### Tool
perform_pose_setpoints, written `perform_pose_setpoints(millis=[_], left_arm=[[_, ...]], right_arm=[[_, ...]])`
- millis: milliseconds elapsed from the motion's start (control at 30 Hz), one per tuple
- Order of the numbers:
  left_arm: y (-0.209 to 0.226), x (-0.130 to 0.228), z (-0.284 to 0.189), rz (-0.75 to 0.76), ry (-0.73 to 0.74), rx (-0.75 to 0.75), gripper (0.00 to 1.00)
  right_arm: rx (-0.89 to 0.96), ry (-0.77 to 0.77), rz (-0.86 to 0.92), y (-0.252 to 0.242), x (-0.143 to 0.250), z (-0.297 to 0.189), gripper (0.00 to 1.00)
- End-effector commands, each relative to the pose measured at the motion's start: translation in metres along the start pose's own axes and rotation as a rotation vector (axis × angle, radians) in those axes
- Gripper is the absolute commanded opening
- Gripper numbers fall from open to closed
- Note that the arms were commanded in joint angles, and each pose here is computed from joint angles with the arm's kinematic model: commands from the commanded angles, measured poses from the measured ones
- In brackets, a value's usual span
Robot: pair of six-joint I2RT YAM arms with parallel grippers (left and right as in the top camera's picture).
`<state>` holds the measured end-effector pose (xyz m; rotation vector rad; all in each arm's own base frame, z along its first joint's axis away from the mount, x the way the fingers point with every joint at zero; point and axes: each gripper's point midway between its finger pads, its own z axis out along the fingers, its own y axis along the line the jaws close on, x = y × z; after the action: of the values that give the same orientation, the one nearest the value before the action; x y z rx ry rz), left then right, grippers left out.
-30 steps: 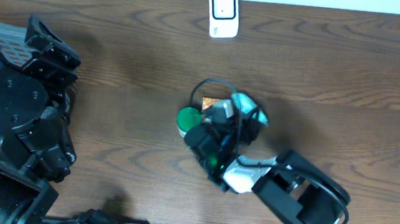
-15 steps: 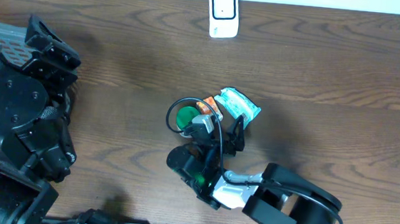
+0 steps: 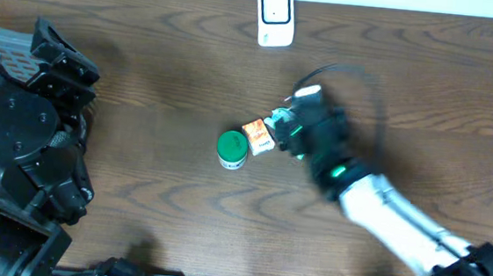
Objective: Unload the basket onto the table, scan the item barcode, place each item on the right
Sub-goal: 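Set the wipe pack down beside the snack box and open the gripper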
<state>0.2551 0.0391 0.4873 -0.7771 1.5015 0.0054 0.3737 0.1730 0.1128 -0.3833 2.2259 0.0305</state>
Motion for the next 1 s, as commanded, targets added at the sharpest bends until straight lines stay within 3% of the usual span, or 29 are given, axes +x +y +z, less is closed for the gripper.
perform_pose_setpoints(millis=[0, 133, 200, 433, 467, 700, 967], left_arm=[[0.003, -0.004, -0.001, 0.009, -0.014, -0.015, 0.82], [0.003, -0.004, -0.001, 0.009, -0.014, -0.015, 0.81], [0.003, -0.004, -0.001, 0.010, -0.014, -0.015, 0.81], [0.003, -0.004, -0.001, 0.010, -0.014, -0.015, 0.82], [0.003, -0.004, -0.001, 0.010, -0.014, -0.015, 0.82], [0.003, -0.004, -0.001, 0.010, -0.014, -0.015, 0.82], [0.003, -0.004, -0.001, 0.010, -0.013, -0.015, 0.82]], right_arm=[[-0.601, 0.026, 0.016, 0.041, -0.014, -0.022, 0.99], [-0.500, 0.057, 0.033, -0.003, -0.016, 0.008, 0.99], [-0.501, 0.082, 0.049, -0.006, -0.012, 0.022, 0.90], [-0.393, 0.210, 0.146, -0.022, 0.021, 0.075, 0.08], [-0.352, 0.227, 0.165, -0.030, 0.027, 0.081, 0.01], [-0.265, 0.304, 0.170, -0.041, 0.049, 0.085, 0.01], [-0.286, 0.598, 0.227, -0.031, 0.110, 0.053, 0.01]])
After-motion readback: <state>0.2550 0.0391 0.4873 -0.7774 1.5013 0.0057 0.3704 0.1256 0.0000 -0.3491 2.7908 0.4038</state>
